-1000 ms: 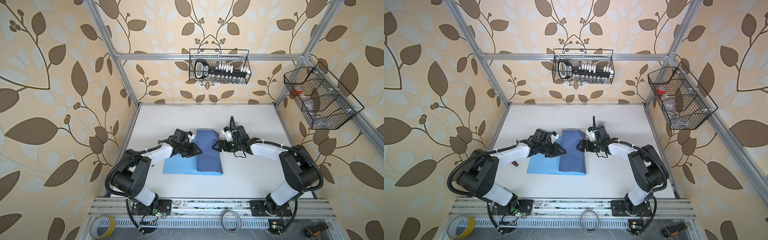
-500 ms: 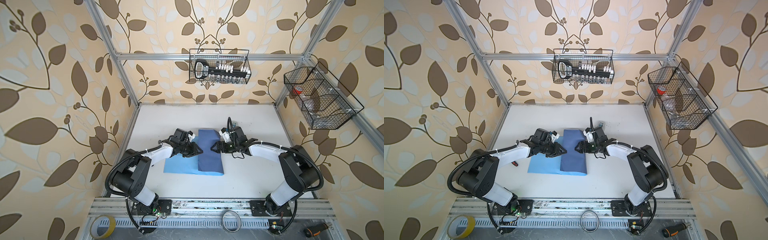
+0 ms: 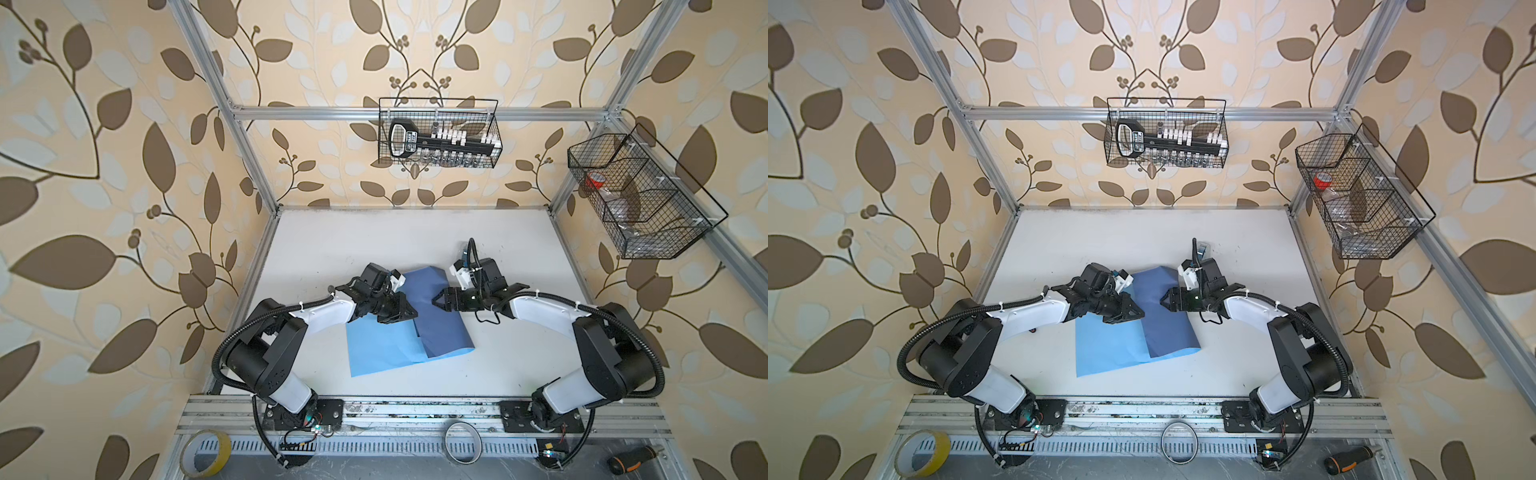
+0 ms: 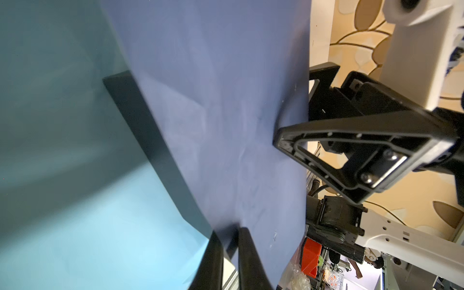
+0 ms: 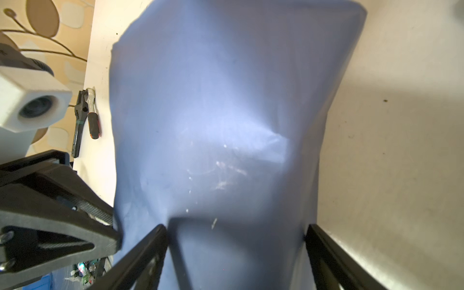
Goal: Wrap a gift box in wrapping paper
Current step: First fold the wrapping paper around the gift box.
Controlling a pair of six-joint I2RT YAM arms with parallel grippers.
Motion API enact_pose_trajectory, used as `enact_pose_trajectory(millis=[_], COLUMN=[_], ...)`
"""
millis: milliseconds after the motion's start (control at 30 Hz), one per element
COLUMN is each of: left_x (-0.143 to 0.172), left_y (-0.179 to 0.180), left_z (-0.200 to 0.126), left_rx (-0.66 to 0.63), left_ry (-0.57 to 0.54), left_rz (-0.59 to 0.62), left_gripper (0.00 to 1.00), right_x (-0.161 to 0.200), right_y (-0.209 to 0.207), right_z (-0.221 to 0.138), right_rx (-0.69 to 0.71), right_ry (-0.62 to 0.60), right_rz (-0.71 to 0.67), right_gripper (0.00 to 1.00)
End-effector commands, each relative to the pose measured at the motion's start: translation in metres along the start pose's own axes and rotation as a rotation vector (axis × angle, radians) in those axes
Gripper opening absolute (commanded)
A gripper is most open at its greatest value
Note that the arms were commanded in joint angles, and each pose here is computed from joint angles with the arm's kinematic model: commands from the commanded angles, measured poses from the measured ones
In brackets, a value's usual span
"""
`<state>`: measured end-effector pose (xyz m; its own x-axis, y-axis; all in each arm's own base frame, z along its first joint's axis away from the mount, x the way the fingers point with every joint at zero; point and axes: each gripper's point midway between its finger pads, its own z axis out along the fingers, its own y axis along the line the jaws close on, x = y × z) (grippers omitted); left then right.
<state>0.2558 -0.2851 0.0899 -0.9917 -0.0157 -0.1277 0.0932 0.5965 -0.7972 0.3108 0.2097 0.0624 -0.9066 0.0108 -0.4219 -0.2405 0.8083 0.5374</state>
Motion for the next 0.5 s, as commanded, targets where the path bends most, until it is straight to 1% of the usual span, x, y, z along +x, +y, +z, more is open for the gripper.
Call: enact_pose_trajectory(millis=[0,67,167,300,367,467], left_x=[-0.014,-0.018,-0.024,-0.028,-0.025,-0.015], left_y=[-0.003,-0.001,-0.003,-0.005,-0.005,-0.003], left_z=[0.003,0.001,-0.006,-0.013,-0.013,-0.006], left_rx=[0.002,-0.004,0.0,-0.011,-0.011,-0.028], left_ry=[-0.034,-0.053,-0.097,-0.143,-0.141,-0.112], left_rz=[0.014,0.004,-0.01,-0.024,-0.03,-0.018], left_gripper=[0.14,0.17,0.3,0.53,0.62,0.69], right_x=[0.031,0.033,0.034,0.033,0.033,0.033], right_y=[-0.024,-0.026,-0.028,-0.03,-0.03,-0.027], right_z=[0.004,0.004,0.003,0.001,0.0,0.0], right_rx=[0.092,0.11,0.137,0.16,0.16,0.156], right_ry=[0.078,0.076,0.059,0.025,0.013,0.005], right_rz=[-0.004,-0.01,-0.001,0.024,0.033,0.036], right_gripper=[0.88,0.88,0.88,0.87,0.87,0.87])
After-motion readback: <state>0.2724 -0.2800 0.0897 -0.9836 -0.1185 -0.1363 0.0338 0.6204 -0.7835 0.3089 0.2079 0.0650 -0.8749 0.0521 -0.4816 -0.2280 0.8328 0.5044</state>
